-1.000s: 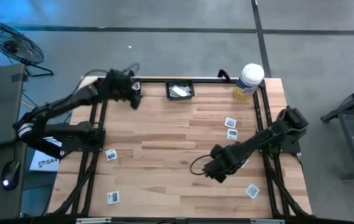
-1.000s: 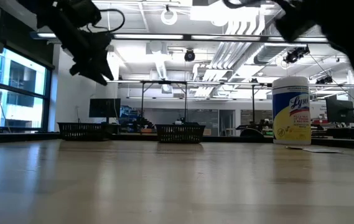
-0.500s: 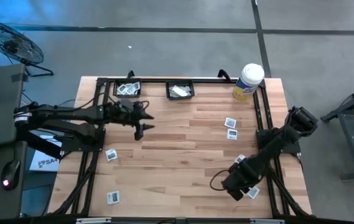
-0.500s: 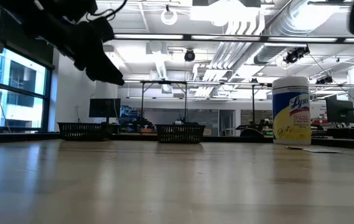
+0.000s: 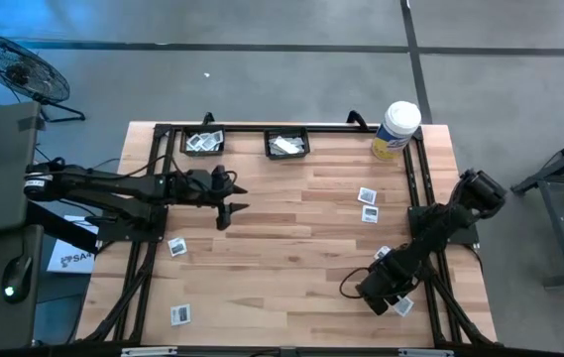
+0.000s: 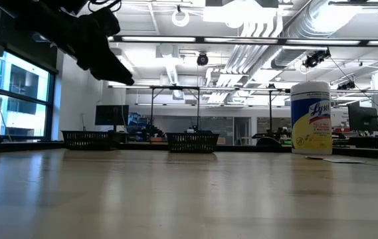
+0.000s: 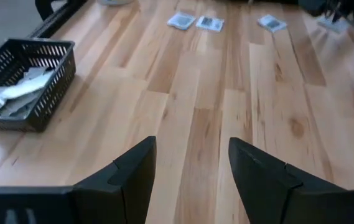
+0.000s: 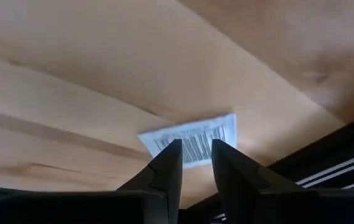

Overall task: Pick & Place First Aid Supplies
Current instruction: Put the gray towelette pack into the left black bin

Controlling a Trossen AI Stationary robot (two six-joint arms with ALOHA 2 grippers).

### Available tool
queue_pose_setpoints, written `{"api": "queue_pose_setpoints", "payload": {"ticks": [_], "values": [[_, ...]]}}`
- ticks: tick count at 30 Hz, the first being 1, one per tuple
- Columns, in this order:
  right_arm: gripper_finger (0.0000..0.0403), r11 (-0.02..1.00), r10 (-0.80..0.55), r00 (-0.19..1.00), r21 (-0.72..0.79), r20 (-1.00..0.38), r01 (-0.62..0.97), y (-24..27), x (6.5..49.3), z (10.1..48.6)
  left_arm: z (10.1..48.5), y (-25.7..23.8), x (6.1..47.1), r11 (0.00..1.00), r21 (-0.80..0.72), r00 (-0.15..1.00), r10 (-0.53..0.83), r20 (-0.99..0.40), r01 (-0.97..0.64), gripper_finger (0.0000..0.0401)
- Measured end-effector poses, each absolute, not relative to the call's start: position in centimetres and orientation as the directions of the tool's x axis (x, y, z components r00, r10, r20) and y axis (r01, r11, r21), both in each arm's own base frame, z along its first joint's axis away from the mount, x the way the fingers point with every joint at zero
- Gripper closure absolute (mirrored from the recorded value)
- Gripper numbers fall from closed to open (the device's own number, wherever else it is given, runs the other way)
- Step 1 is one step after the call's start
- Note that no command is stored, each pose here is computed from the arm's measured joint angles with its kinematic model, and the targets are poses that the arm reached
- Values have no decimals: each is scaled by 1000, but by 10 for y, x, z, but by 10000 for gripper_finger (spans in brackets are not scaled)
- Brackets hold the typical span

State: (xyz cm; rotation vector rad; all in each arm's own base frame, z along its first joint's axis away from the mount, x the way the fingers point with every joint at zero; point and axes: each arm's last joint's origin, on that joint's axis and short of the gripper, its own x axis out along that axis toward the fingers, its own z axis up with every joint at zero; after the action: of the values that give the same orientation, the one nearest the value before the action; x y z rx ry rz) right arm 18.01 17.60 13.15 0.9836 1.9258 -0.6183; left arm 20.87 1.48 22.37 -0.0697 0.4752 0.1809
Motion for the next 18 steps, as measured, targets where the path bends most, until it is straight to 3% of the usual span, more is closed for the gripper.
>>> {"api": "queue_pose_setpoints", "payload": {"ticks": [18], "values": [[322, 517, 466, -237, 45, -852, 855, 161, 190, 118, 192, -19, 241, 983, -102, 864, 83, -496, -153, 203]]}}
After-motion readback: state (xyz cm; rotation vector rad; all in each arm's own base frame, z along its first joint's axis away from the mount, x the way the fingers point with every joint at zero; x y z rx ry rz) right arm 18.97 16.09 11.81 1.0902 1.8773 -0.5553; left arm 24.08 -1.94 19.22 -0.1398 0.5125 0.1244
